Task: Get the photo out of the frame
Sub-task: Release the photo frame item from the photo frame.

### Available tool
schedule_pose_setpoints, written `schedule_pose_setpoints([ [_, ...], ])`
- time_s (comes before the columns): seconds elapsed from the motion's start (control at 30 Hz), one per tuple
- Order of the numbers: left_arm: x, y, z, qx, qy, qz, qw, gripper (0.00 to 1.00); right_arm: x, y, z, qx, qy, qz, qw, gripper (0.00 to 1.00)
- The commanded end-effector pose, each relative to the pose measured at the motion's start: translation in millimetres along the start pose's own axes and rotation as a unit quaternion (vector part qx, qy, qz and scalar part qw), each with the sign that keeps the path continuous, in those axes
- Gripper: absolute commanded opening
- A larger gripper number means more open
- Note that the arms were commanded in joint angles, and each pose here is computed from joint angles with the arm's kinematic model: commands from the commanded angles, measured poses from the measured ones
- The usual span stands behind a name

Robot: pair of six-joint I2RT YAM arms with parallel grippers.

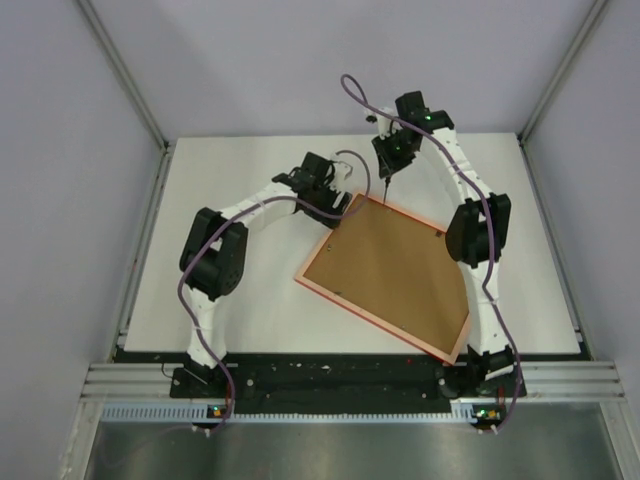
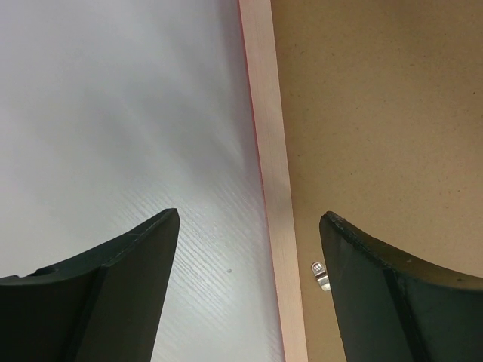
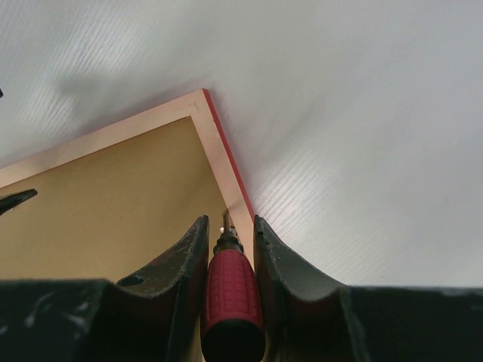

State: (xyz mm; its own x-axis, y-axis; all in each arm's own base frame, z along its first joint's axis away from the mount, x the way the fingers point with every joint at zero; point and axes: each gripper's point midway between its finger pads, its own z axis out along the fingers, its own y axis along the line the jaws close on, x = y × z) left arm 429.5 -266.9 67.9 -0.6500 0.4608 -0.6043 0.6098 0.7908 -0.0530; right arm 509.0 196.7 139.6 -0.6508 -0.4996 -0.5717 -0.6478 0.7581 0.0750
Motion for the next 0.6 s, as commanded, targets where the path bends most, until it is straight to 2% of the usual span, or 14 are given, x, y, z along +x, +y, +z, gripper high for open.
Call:
schedule_pose_setpoints([
  [0.0,-9.4,3.7,10.0,-0.013,-0.013,0.009,1.0,0.79,-9.0,-5.8,3.7,0.021,-0.013,-0.012,1.0,0.0],
  [0.37,-0.5,10.6,21.1,-0.034,0.004,0.011,0.999,0.77,10.3,-9.8,7.0,0.033,0.017,-0.021,0.999,0.0],
  [0.57,-0.2,8.8,25.1,-0.032,0.007,0.011,0.999,0.65,6.5,-10.6,-2.9,0.043,0.012,-0.027,0.999,0.0],
])
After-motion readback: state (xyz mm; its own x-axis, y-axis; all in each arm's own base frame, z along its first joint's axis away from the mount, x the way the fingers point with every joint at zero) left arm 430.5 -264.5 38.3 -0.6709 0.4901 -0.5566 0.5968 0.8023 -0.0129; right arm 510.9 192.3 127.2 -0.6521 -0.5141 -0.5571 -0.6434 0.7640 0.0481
